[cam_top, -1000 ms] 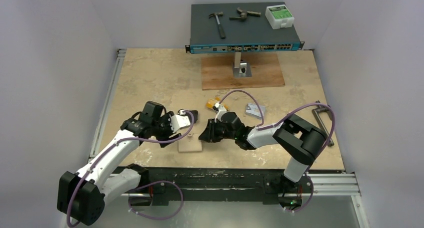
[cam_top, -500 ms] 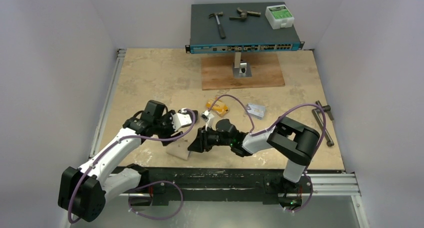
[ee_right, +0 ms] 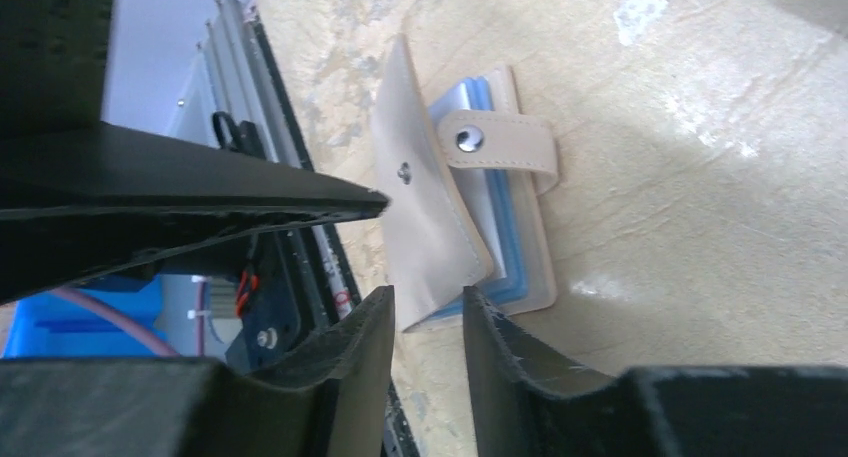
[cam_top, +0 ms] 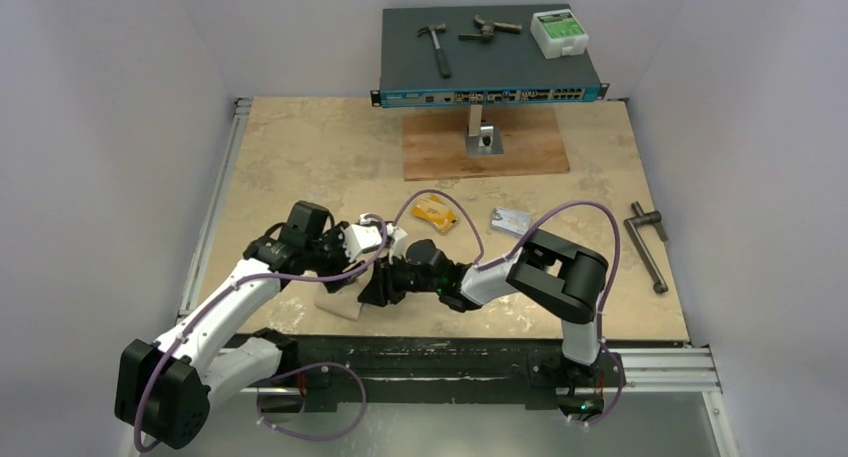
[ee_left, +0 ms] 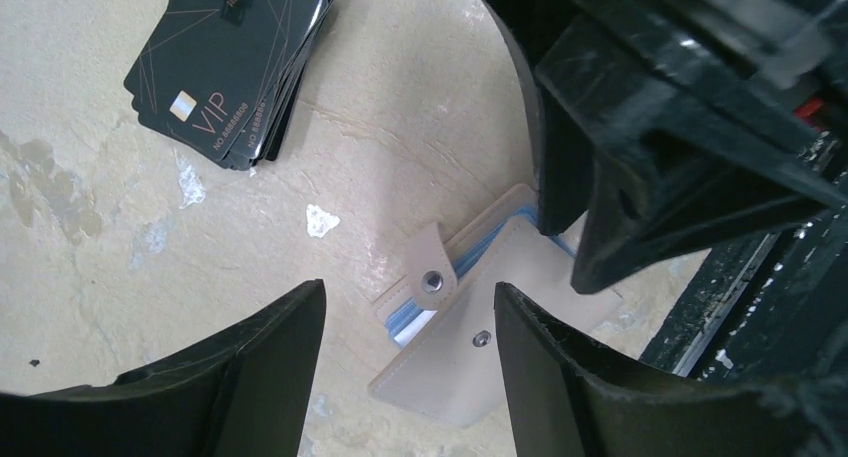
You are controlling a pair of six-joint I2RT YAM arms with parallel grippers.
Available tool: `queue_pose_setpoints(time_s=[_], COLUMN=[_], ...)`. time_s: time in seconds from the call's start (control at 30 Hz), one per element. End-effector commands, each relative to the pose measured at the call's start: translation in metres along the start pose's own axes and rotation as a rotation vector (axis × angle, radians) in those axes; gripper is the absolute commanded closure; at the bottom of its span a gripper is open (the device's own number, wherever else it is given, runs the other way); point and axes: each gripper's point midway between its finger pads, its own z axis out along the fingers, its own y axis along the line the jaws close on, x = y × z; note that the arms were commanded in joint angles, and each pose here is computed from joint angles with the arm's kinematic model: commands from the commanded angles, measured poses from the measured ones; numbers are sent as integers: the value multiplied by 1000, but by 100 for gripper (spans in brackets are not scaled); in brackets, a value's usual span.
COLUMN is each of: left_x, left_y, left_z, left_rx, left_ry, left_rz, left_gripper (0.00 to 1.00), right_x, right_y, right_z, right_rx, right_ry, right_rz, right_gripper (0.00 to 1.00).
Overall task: Put the credit cards into the card holder
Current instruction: Open the card holder at the center of the board.
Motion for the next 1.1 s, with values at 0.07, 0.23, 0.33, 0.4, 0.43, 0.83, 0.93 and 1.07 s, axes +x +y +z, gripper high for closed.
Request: queue_pose_setpoints(time_s=[0.07, 0.23, 0.33, 0.4, 0.43, 0.83, 0.93, 1.07], left_x=[-21, -21, 11, 34, 44, 68, 69, 66], left_y=[-1, 13, 18, 21, 23, 43, 37, 32], left_z=[-19, -47, -52, -50, -49, -13, -6, -4], left_rx=[-5, -33, -2, 15, 13, -1, 9, 24], left_ry=[-58, -42, 11, 45, 67, 86, 57, 31], left_rz=[-12, 92, 228, 317, 369, 416, 403, 376], left_gripper=[37, 22, 20, 20, 20, 23, 23, 24], right_x=[-18, -15, -15, -15, -16, -22, -25, -26], right_y=[-7, -10, -11, -11, -10, 21, 24, 25], right_z=[7, -1, -7, -10, -11, -6, 3, 13], right_rx=[63, 82, 85, 88, 86, -88, -114, -130], right_ry=[-86, -97, -107, -112, -113, -91, -86, -76], right_rz=[-27, -22, -16, -15, -16, -30, -30, -32], right_gripper=[80, 99, 100, 100, 100, 63, 63, 63])
